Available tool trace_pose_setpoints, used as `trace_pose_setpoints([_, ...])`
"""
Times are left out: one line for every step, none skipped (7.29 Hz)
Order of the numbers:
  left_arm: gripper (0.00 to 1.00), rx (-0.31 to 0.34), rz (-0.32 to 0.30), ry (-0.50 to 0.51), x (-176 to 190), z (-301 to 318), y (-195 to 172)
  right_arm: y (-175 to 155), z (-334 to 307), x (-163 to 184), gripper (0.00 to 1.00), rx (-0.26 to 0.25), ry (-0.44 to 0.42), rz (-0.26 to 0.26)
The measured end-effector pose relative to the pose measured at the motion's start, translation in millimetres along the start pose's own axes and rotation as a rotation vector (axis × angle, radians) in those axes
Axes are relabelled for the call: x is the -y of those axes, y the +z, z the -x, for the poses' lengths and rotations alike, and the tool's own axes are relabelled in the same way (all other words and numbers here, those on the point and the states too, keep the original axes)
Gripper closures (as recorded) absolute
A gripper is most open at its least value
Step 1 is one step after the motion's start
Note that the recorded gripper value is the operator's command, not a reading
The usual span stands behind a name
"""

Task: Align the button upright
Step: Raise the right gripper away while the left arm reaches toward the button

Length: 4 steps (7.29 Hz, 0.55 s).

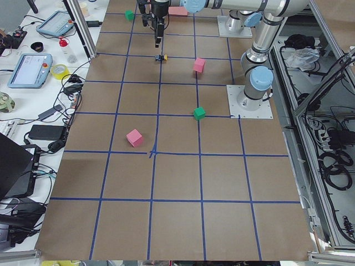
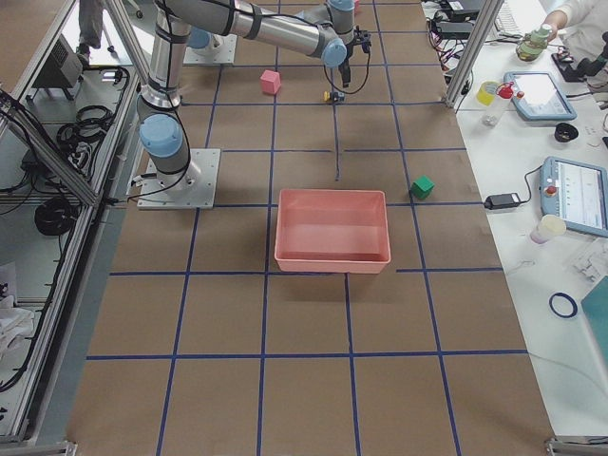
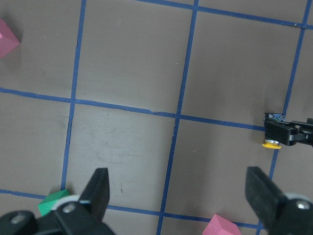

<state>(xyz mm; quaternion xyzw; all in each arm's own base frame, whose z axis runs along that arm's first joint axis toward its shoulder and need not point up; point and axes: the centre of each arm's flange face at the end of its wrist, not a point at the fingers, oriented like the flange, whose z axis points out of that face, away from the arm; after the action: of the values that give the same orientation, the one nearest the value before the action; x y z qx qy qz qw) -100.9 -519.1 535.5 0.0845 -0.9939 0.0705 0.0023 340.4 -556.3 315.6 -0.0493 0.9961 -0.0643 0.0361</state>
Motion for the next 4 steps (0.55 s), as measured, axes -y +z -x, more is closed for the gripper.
trace_pose_setpoints([0.0, 0.0, 0.001, -0.004, 0, 0, 1, -48, -34, -3, 0.0, -0.013, 0.023, 0.038])
trace_pose_setpoints([0.0, -0.001, 0.0, -0.01, -1, -1, 0, -91, -69, -11, 0.0, -0.022, 0.053, 0.08])
trace_pose_setpoints([0.0, -0.003, -0.008, -0.017, -4, -3, -4, -129, -96, -21, 0.0, -0.028, 0.068, 0.103])
trace_pose_setpoints([0.0, -0.005, -0.021, -0.049, -7, -5, -9, -167, -113, -38, 0.0, -0.044, 0.07, 0.111])
